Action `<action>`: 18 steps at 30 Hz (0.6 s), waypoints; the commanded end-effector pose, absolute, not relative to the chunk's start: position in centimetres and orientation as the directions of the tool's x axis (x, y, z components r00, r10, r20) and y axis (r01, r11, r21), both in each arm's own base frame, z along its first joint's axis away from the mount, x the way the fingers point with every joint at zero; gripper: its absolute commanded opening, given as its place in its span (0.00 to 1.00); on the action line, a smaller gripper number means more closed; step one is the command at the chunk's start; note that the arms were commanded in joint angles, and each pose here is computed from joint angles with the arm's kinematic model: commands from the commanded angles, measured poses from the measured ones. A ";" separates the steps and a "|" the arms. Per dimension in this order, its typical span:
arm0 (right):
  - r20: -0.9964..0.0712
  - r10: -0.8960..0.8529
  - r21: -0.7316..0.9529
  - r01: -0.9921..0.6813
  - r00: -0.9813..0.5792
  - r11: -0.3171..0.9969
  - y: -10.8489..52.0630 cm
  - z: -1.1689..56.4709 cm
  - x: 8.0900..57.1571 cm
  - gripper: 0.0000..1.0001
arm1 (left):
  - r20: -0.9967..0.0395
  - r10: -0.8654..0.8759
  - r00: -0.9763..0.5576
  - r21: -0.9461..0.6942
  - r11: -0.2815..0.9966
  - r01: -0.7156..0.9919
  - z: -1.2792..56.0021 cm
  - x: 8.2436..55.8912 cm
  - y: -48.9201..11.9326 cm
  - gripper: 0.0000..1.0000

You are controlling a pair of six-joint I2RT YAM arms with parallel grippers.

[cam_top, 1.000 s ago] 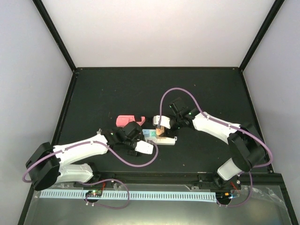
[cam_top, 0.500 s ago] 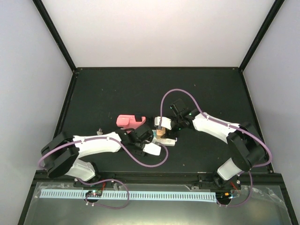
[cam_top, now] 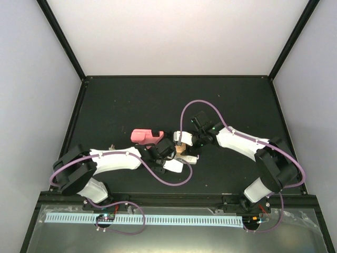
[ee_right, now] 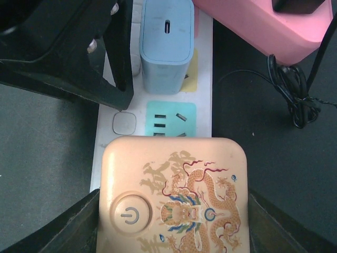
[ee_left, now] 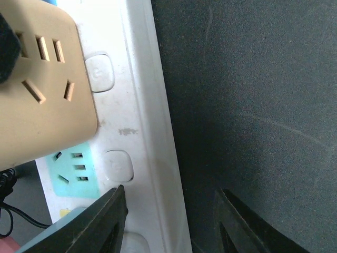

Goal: Pull the plug off the socket

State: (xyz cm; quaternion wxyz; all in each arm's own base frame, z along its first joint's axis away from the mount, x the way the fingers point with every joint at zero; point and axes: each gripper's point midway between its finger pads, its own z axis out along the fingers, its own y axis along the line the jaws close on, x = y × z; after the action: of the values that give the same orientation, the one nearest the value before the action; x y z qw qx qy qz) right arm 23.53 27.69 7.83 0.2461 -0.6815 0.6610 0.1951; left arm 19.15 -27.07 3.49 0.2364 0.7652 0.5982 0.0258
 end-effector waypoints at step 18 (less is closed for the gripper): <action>-0.678 -0.732 -0.059 -0.998 0.062 -0.029 27.6 11.4 23.0 0.50 | -0.134 0.951 0.279 0.251 -0.240 0.938 -0.1 16.9 -24.5 0.43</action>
State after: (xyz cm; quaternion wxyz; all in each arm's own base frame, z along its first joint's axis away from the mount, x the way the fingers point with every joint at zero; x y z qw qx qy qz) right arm 23.62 27.11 7.99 0.2420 -0.6726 0.6678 0.2075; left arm 19.30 -27.40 3.41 0.2328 0.7670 0.5973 0.0256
